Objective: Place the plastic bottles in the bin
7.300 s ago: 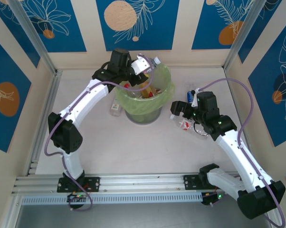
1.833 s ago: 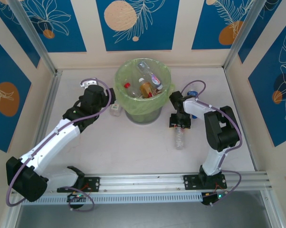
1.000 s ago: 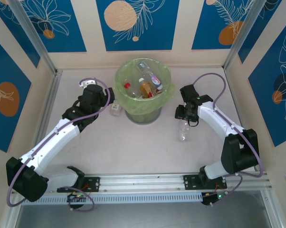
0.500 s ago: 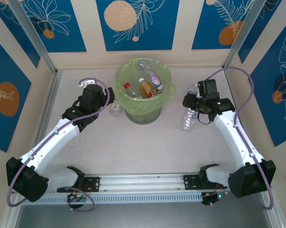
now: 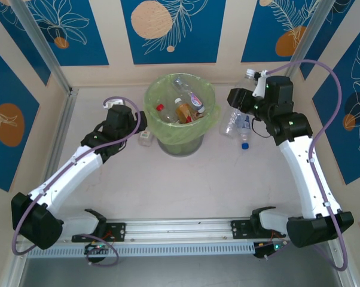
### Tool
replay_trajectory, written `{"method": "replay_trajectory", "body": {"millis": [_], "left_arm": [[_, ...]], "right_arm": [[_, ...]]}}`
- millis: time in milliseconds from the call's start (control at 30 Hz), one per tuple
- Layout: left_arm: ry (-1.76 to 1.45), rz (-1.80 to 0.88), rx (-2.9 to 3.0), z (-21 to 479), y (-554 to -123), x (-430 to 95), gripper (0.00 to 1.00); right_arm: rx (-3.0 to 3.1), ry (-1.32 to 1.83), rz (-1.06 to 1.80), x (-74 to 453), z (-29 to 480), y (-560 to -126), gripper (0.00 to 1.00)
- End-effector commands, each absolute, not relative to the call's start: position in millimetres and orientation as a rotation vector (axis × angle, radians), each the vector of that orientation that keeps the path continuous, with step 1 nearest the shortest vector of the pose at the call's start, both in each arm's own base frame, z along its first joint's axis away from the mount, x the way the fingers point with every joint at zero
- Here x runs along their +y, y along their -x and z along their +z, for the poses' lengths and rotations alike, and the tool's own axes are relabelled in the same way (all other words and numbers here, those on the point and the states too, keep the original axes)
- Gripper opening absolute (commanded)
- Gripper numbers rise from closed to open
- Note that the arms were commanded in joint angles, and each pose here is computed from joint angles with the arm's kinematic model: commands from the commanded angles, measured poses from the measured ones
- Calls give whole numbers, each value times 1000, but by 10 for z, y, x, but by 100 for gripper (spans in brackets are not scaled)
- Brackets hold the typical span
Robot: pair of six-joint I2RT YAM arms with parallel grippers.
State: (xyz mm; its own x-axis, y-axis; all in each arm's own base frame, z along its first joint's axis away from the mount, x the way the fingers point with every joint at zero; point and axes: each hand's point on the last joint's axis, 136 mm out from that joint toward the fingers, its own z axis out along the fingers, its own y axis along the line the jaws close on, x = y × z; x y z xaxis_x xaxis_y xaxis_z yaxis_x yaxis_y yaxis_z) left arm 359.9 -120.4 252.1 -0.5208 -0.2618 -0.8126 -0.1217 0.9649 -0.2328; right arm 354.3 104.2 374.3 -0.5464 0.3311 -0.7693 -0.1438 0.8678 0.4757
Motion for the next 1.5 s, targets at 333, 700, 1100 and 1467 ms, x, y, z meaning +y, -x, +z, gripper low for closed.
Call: {"method": "replay_trajectory", "body": {"millis": [333, 700, 1100, 1467], "left_arm": [[270, -208, 2151, 2535, -3614, -1210, 100], [277, -201, 2158, 2523, -3568, -1171, 100], [298, -180, 2145, 2531, -3463, -1054, 100], [314, -166, 2130, 2564, -3399, -970, 100]], "right_arm": [[1911, 12, 927, 1520, 4378, -3725, 54], [1848, 124, 1059, 1942, 4645, -3960, 53], [1847, 286, 883, 2287, 4468, -4357, 53], [1721, 824, 739, 2707, 4127, -4364, 54]]}}
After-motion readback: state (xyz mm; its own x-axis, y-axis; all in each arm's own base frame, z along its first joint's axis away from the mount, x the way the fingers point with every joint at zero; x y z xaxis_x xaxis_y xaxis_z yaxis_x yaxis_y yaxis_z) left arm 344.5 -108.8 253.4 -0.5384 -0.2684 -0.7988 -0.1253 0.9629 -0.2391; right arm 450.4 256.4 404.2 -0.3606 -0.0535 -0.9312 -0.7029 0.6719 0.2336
